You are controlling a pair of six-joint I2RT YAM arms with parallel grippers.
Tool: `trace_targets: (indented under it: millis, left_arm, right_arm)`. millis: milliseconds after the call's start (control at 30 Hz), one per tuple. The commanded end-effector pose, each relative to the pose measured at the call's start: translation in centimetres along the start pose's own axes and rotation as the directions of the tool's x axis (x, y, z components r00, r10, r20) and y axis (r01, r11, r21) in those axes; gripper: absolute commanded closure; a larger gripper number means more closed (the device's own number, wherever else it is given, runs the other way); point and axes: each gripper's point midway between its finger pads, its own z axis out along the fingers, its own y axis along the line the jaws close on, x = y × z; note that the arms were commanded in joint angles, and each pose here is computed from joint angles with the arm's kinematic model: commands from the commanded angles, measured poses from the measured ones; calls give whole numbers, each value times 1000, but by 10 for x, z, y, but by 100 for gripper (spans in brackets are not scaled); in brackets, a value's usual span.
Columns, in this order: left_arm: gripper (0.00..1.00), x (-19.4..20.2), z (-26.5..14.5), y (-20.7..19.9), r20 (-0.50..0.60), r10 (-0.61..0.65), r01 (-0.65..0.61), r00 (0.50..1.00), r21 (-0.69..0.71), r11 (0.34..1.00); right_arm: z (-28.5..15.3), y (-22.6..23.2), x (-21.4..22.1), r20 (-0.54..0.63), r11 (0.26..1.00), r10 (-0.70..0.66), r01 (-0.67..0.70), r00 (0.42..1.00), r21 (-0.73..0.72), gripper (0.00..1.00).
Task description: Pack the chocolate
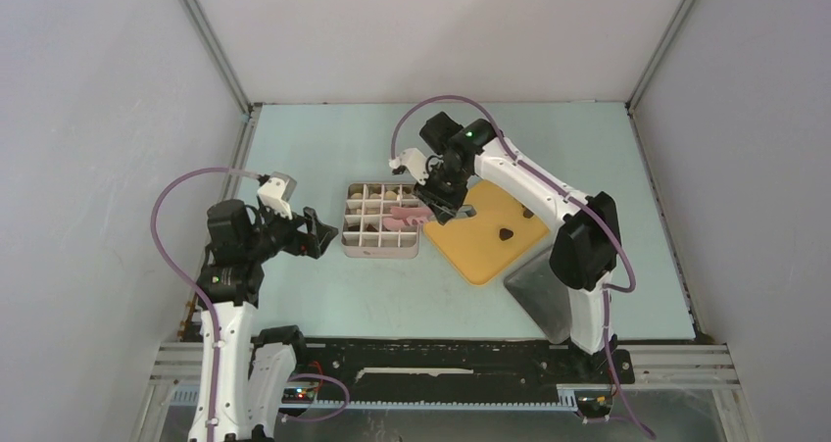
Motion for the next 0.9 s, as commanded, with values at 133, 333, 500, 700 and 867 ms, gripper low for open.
trace_targets:
  millis: [133, 333, 500, 700, 867]
  left_arm:
    - [11, 3, 1, -1, 9, -4, 4, 1000, 11, 1000]
    - [11, 3, 4, -3, 1, -26, 26, 1000, 34, 999]
    - [11, 5, 7, -2, -9, -33, 34, 999, 35, 999]
    - [11, 5, 7, -1, -14, -39, 39, 999, 36, 999]
    - [11, 6, 7, -1, -15, -38, 39, 999, 36, 999]
  right_arm:
    - [-69, -5, 22, 90, 993, 5, -16, 996, 121, 68]
    - [-85, -20, 99, 43, 971, 137, -143, 990, 191, 69]
    - [-93, -24, 155, 7, 946, 231, -226, 973, 232, 71]
    - [-98, -24, 192, 2, 927, 307, -300, 952, 225, 64]
    - [-91, -28, 199, -7, 923, 323, -313, 946, 223, 63]
